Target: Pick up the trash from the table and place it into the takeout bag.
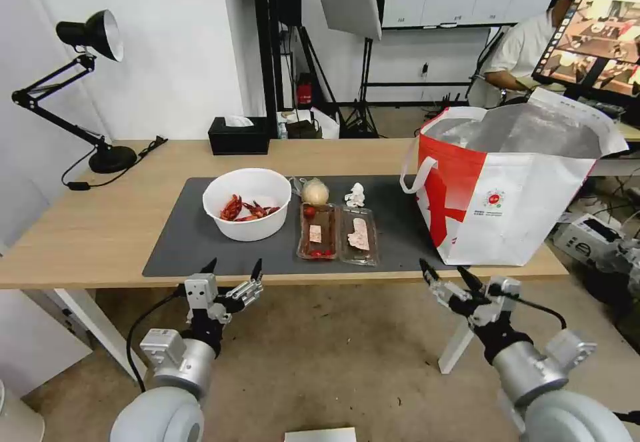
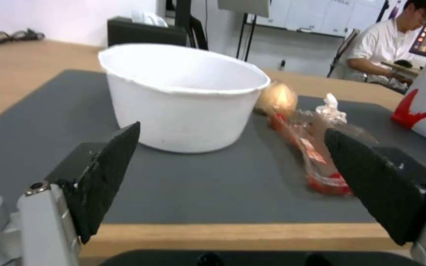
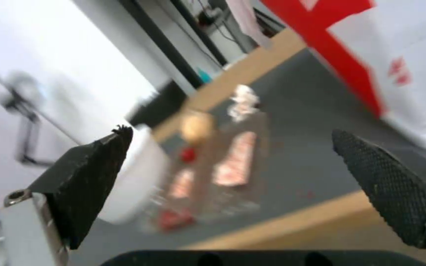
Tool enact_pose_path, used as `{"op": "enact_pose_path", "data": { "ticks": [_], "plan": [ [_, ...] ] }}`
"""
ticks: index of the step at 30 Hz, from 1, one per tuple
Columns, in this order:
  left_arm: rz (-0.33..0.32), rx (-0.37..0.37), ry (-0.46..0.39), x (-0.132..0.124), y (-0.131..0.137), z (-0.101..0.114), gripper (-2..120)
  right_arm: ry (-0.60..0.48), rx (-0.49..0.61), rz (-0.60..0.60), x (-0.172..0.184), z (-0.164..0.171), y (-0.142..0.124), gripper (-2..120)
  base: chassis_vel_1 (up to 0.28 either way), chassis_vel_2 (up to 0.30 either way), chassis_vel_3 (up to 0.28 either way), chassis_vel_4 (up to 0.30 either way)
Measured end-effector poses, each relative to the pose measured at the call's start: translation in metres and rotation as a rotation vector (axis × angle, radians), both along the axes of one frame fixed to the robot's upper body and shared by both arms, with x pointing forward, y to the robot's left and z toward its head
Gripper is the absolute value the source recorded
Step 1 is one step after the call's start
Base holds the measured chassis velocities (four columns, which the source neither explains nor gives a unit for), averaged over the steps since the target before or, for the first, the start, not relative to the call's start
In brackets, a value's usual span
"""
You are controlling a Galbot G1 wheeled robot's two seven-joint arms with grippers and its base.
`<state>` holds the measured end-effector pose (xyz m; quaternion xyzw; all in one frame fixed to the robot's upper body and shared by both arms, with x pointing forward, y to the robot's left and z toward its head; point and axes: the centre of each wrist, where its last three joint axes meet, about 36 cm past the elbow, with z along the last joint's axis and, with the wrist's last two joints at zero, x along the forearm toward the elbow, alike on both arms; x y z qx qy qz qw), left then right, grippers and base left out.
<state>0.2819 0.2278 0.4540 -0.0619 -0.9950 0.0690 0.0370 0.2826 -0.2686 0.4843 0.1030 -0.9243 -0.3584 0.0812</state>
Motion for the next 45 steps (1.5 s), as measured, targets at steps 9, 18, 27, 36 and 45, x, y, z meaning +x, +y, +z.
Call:
{"op": "enact_pose_path", "data": {
  "ticks": [9,18,27,36,45],
  "plan": [
    [0.019,0.027,-0.006,0.001,0.008,0.001,100,0.201,0.372,-0.02,0.02,0.007,0.04,100,0.0,0.0,0.0,0.0],
    [0.024,0.045,0.019,-0.001,0.013,0.007,100,0.293,0.453,0.022,0.048,0.012,0.074,100,0.0,0.0,0.0,0.0],
    [0.033,0.062,0.044,-0.005,0.013,0.006,100,0.377,0.517,-0.013,0.069,0.006,0.094,100,0.0,0.0,0.0,0.0],
    [0.037,0.064,0.05,-0.008,0.012,0.006,100,0.421,0.557,-0.038,0.072,0.001,0.103,100,0.0,0.0,0.0,0.0],
    [0.034,0.07,0.057,-0.011,0.011,0.005,100,0.42,0.56,-0.046,0.073,0.001,0.103,100,0.0,0.0,0.0,0.0]
  ]
}}
